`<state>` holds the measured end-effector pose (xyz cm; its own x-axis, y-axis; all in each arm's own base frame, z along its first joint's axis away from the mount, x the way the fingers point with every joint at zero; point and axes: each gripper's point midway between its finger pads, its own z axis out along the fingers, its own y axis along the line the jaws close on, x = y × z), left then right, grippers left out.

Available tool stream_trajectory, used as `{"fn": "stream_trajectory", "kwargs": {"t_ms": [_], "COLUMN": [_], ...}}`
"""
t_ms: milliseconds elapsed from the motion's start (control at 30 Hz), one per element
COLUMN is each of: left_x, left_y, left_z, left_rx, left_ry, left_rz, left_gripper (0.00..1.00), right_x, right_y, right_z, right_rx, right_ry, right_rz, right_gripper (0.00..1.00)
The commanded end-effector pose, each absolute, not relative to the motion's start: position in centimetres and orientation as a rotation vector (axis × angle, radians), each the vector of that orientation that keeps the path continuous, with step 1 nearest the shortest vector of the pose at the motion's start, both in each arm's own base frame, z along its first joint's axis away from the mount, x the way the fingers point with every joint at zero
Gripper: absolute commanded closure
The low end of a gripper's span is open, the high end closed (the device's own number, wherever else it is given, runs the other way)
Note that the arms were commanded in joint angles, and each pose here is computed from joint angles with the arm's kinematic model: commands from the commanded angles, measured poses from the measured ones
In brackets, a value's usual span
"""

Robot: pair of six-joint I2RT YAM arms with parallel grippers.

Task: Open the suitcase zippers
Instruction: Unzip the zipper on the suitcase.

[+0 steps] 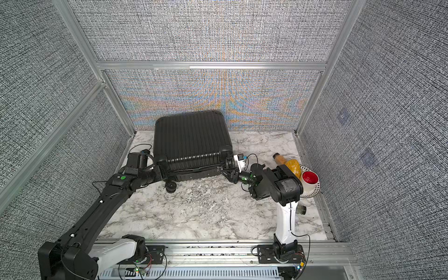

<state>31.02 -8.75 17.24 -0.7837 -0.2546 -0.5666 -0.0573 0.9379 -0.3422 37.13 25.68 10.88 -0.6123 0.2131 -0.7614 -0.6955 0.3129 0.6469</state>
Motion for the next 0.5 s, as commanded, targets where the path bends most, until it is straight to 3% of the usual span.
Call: {"fn": "stream_trajectory", "kwargs": {"t_ms": [0,467], "left_x": [30.3,30.2], "left_y": [-10.0,-9.9], "left_z": [16.8,16.7], "left_rx": [-0.135,-0.137], "left_ry": [2.486,2.49], "left_rz": [-0.475,-0.472], "left_gripper": [1.0,1.0], "right_x": [37.2,38.3], "right_y": [26.2,26.1], "right_z": [11.4,11.2], "right_rx": [-0.46,-0.401], "right_ry": [1.742,1.751], "right_rz": [1.413,1.393], "right_gripper": [0.62,0.65]}}
